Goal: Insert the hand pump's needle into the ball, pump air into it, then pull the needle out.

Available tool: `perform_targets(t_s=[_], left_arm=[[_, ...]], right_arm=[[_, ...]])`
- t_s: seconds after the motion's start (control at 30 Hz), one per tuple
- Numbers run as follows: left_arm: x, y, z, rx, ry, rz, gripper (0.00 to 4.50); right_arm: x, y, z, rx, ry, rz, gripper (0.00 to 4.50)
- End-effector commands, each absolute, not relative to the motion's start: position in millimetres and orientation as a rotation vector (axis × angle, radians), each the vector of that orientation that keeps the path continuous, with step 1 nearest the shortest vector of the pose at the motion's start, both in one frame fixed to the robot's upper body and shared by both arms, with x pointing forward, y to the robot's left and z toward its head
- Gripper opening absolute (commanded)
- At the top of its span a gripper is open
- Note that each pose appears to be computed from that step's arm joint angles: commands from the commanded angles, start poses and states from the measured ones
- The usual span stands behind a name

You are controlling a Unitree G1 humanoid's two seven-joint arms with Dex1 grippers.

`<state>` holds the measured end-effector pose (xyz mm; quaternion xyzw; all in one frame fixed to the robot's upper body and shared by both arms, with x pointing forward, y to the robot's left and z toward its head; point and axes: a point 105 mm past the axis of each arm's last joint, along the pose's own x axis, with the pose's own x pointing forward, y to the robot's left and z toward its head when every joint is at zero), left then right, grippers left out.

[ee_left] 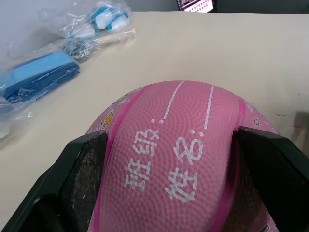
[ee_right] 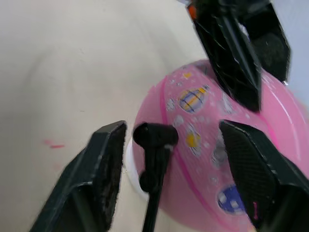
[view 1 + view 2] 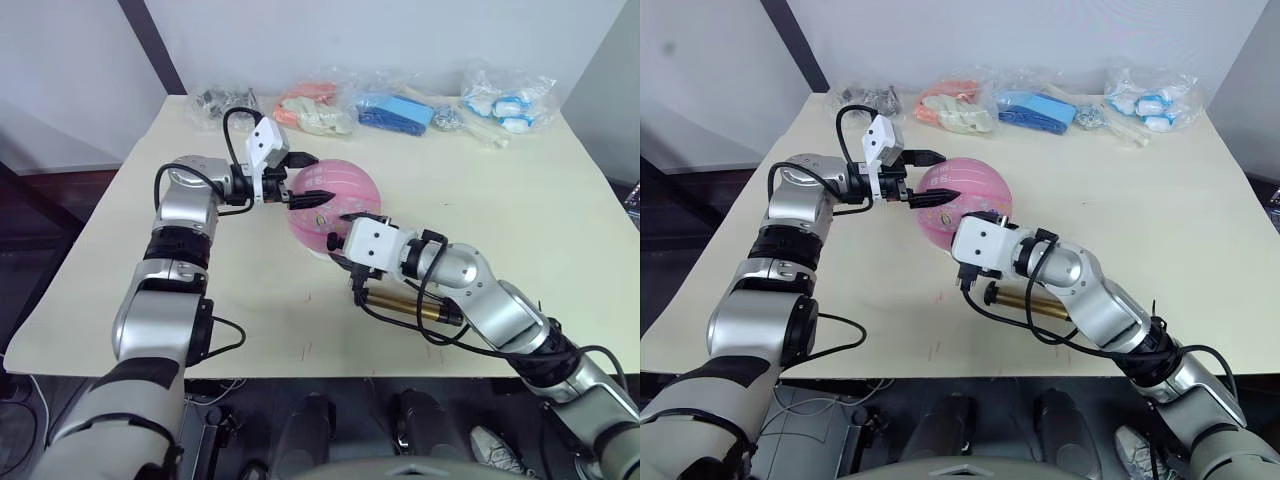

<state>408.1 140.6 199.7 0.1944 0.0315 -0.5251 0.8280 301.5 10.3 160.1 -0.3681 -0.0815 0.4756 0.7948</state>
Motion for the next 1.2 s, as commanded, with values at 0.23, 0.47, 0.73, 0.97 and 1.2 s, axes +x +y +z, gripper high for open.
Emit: perform_targets(t_s=[0.23,0.47,0.73,0.97,1.2], left_arm=[[410,141,169,0.449,0.213,-1.079,4.5],[411,139,170,0.443,0.21,-1.078,4.5],[411,139,170,0.44,0.21,-1.072,4.5],[412,140,170,0.437,0.211,-1.065,4.5],[412,141,169,0.437,0.213,-1.058,4.5]], right_arm=[[308,13,168,-0.893,-0.252,0.982,3.03],[307,15,160,-0.939,-0.234,0.986,1.96],[309,19,154,-0.954,-0.217,0.977,1.96],[308,19,152,-0.948,-0.212,0.97,1.44],[309,15,151,-0.944,-0.213,0.928,1.44]])
